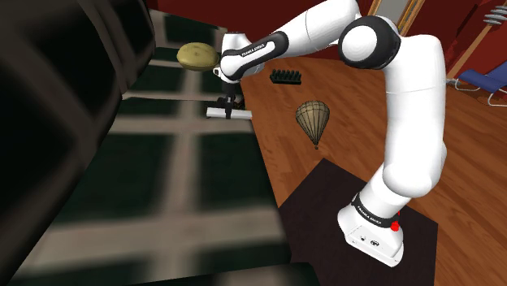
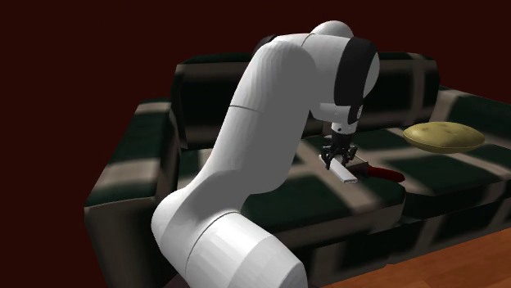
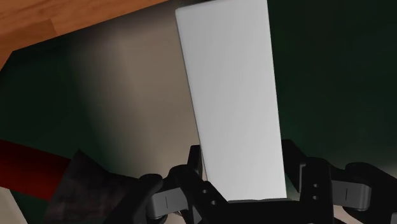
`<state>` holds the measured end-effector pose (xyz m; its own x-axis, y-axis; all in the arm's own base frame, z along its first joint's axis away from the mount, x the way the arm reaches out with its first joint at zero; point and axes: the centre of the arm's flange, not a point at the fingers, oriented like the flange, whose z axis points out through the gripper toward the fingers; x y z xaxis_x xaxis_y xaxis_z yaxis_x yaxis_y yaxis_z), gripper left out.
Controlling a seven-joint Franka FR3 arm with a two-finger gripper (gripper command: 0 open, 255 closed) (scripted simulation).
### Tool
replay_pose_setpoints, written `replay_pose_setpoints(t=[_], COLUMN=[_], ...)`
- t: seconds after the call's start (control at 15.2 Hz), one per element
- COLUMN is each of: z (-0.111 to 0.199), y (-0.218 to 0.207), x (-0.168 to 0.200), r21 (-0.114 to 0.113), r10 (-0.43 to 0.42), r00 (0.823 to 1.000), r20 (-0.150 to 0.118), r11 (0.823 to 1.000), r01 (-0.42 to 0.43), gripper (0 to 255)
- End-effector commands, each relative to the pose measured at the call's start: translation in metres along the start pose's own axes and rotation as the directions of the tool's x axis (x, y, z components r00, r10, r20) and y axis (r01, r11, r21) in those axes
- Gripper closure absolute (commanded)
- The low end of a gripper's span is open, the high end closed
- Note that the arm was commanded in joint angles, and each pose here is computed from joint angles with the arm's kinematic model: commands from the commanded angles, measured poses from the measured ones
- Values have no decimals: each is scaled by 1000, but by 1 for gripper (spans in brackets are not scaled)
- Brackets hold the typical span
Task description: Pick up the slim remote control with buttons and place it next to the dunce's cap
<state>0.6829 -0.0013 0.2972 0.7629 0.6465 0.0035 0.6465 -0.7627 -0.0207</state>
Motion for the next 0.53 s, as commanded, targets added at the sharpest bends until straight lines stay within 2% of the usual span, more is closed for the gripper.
replay_pose_setpoints(t=[0.0, 0.46], z=[10, 47], y=[0, 1], x=[0, 0], r21=[-1, -1], r10=[0, 0], r00=[1000, 1000], r20=[-1, -1], r11=[1000, 1000], r01=[0, 0], gripper=[255, 255])
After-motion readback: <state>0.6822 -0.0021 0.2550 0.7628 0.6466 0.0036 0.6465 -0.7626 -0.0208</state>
